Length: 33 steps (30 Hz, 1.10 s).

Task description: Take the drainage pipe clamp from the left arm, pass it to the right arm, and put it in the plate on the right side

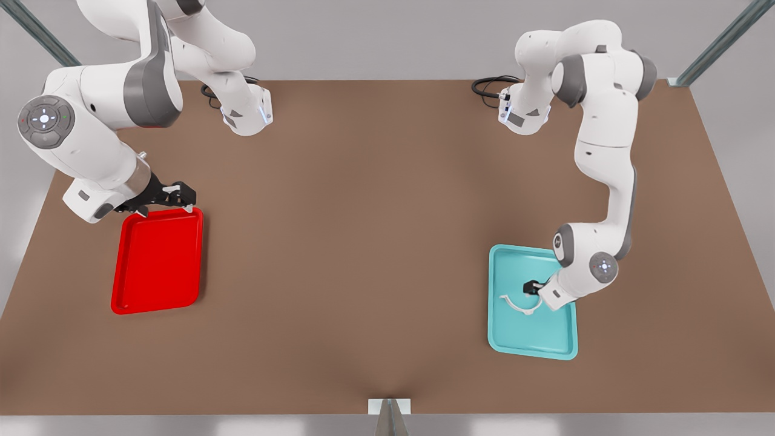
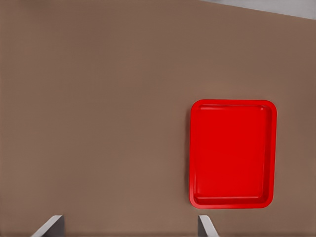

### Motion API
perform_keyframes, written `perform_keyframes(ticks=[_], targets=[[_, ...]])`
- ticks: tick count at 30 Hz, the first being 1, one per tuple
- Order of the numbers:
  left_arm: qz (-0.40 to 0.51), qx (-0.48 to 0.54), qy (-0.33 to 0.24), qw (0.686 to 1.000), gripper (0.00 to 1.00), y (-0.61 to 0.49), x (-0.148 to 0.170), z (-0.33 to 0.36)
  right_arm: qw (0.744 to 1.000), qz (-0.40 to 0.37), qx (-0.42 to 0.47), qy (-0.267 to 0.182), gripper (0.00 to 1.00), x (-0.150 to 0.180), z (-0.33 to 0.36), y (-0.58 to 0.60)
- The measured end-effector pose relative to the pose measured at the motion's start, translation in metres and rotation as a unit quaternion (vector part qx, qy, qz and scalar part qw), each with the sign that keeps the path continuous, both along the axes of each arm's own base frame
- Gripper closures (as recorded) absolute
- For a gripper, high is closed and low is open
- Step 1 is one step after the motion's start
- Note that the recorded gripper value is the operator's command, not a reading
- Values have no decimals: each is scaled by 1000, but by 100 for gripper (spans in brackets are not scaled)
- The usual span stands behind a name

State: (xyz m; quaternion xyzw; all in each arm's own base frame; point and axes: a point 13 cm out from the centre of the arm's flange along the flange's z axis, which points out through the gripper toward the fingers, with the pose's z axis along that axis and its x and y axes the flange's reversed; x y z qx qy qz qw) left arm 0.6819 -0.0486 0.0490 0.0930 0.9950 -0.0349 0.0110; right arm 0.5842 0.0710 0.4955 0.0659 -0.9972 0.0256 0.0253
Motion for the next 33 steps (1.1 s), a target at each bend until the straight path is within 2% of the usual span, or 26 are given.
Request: perform_keyframes(ticks=[4, 12, 18, 22, 26, 30, 33], targets=[[1, -3, -2, 1000, 22, 0, 1, -9, 1000, 1, 0, 0, 0, 0, 0, 1], [-2, -4, -9, 1000, 51, 2, 3, -11, 1000, 1, 1, 1, 0, -1, 0, 1], [-5, -3, -4, 1000, 51, 3, -2, -16, 1000, -2, 1, 2, 0, -1, -1, -2], [-6, -4, -3, 1000, 54, 3, -4, -13, 1000, -3, 2, 3, 0, 0, -1, -4], [-7, -4, -5, 1000, 70, 3, -3, -9, 1000, -2, 2, 3, 0, 0, -1, -4], [-8, -4, -5, 1000, 79, 2, -3, -10, 1000, -1, 2, 3, 0, 0, -1, -4], [-5, -3, -7, 1000, 79, 2, -1, -7, 1000, 0, 2, 3, 0, 0, -1, -4]])
